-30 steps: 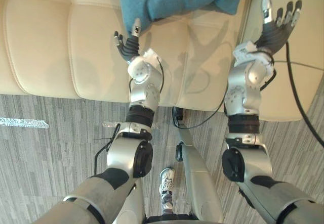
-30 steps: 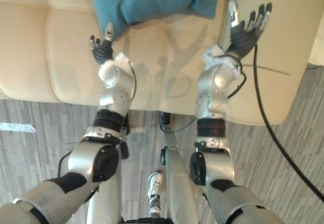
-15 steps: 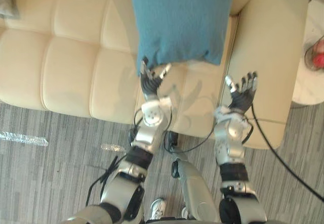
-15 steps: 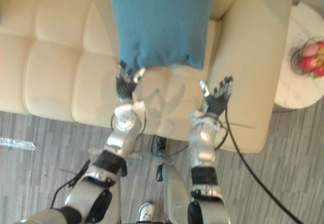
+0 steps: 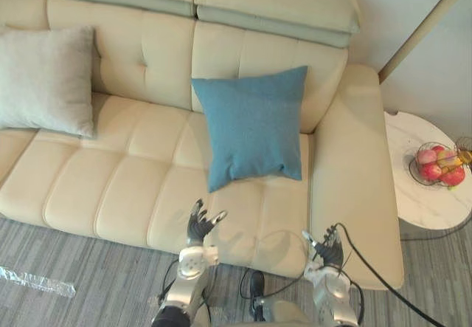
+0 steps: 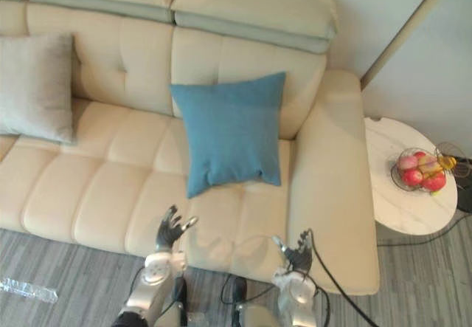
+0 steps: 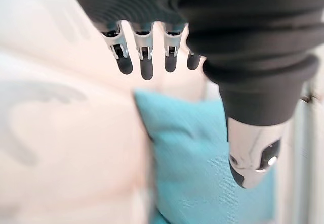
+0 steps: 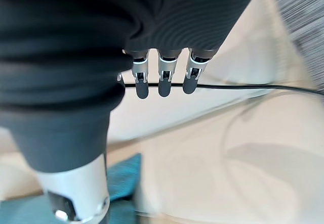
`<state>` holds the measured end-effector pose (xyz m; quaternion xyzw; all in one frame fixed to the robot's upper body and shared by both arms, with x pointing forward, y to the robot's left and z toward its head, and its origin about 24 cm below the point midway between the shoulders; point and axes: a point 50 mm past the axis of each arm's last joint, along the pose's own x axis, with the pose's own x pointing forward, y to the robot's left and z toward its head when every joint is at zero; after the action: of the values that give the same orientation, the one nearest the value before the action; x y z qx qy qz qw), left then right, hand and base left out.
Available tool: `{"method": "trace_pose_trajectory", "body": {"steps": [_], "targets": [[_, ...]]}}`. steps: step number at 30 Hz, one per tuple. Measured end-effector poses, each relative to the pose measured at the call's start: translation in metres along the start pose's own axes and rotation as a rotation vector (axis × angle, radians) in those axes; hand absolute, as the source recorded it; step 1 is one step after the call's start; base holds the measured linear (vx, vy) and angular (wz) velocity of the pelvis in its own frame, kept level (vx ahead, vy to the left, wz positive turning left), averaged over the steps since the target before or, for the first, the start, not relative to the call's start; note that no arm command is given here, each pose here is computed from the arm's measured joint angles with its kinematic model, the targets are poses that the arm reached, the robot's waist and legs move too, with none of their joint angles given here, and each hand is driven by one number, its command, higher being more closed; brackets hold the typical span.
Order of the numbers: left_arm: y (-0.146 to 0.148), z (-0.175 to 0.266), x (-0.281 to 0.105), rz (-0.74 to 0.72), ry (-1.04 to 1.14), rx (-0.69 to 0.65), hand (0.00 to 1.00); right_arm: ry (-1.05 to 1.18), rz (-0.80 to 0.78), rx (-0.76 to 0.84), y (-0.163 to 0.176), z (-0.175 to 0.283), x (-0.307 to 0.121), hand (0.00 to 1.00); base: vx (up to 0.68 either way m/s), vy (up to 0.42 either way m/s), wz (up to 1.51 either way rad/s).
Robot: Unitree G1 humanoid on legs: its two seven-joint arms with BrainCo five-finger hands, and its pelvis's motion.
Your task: Pick up cushions and gather them together orderly.
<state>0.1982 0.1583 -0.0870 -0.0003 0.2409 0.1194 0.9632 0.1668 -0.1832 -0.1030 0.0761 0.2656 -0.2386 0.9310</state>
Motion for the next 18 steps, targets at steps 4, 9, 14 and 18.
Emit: {"method": "trace_pose_trajectory", "body": {"steps": [4,9,14,18], "targets": [[0.034,-0.038,-0.009,0.108,0.153,0.036,0.00,0.041,0.003,-0.069,-0.009,-0.011,0.000,0.00,0.00,0.019,0.05],[0.049,-0.066,-0.024,0.153,0.270,0.075,0.00,0.092,0.012,-0.091,-0.014,-0.022,-0.003,0.00,-0.03,0.041,0.02],[0.055,-0.080,-0.032,0.157,0.332,0.077,0.00,0.138,0.021,-0.102,-0.017,-0.031,-0.005,0.00,-0.02,0.050,-0.01],[0.062,-0.086,-0.036,0.173,0.361,0.086,0.00,0.161,0.022,-0.110,-0.019,-0.036,-0.006,0.00,-0.01,0.056,0.04]]}}
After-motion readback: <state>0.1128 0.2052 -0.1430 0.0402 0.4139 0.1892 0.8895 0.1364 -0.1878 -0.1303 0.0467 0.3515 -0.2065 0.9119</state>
